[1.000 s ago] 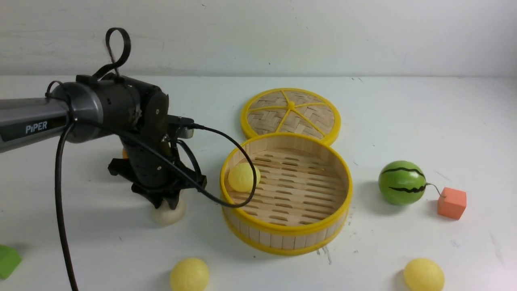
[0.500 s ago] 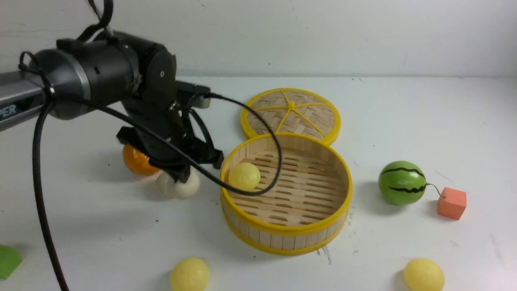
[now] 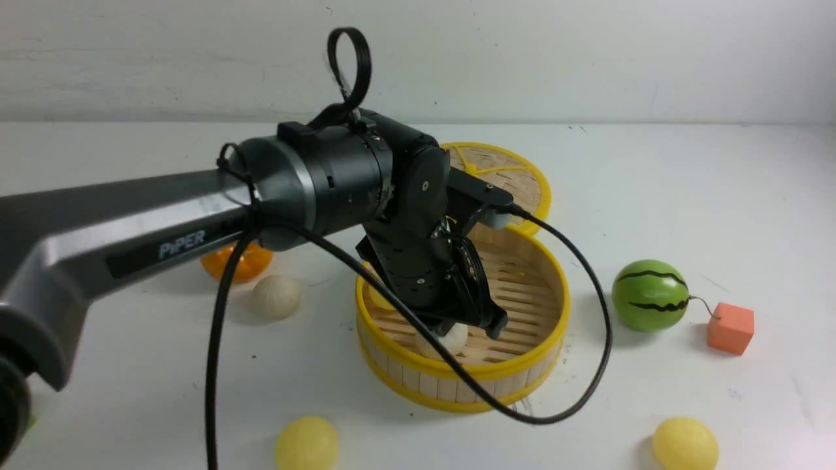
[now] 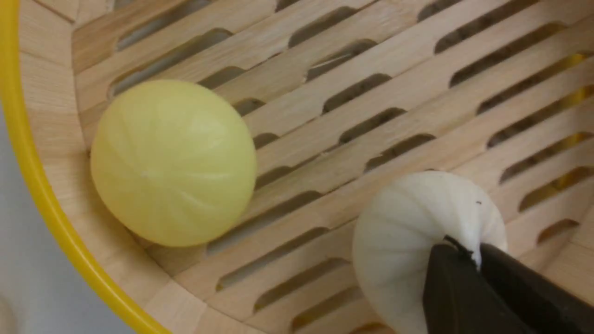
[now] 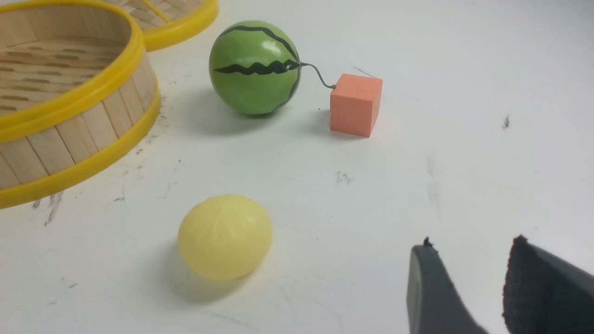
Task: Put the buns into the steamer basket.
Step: Use the left arm to put the steamed stuffed bun into the steamer, then use the left arm to grab a steamed stuffed bun
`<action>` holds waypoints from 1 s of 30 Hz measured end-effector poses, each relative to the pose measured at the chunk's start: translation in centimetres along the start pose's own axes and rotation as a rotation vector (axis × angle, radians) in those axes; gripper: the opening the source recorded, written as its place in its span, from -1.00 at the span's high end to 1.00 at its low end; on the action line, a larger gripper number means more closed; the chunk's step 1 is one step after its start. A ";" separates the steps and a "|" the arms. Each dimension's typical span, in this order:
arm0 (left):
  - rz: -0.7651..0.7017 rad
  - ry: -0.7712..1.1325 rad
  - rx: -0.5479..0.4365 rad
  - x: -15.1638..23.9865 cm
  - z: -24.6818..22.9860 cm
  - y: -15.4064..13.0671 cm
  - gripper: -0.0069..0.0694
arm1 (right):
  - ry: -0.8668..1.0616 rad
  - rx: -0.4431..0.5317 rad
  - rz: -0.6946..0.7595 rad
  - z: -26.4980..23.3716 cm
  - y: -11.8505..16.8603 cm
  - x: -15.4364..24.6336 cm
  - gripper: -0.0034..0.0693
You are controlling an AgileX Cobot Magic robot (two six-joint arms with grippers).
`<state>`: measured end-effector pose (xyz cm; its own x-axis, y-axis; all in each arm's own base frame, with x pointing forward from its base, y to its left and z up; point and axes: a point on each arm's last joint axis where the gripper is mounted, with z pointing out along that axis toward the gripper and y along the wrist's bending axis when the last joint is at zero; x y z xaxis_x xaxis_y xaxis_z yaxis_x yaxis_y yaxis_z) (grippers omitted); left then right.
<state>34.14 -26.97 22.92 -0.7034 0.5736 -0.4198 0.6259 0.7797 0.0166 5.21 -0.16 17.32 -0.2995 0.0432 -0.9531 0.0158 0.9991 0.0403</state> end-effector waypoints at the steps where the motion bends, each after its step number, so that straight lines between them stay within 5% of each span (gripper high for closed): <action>1: 0.011 0.007 -0.013 -0.1 0.6 0.1 0.70 | 0.000 0.000 0.000 0.0 0.0 0.0 0.24; 4: 0.027 0.015 -0.031 -0.3 1.3 0.3 0.52 | 0.000 0.000 0.000 0.0 0.0 0.0 0.24; 8: 0.007 0.013 -0.038 -0.6 0.5 0.4 0.01 | 0.000 0.000 0.000 0.0 0.0 0.0 0.24; 13: -0.062 -0.025 -0.072 -0.9 -5.3 1.6 -0.36 | 0.000 0.000 0.000 0.0 0.0 0.0 0.24; 17: -0.221 -0.001 -0.129 0.5 -8.9 6.6 -0.11 | 0.000 0.000 0.000 0.0 0.0 0.0 0.24; 23: -0.413 0.083 -0.140 3.1 -6.0 13.0 0.33 | 0.000 0.000 0.000 0.0 0.0 0.0 0.24; 30: -0.431 0.126 -0.158 3.9 -1.3 15.3 0.25 | 0.000 0.000 0.000 0.0 0.0 0.0 0.24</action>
<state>40.55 -12.44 22.74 -0.9292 0.2073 -0.3058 0.2155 0.9765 0.0072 5.21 -0.16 17.32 -0.2995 0.0432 -0.9531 0.0158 0.9991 0.0403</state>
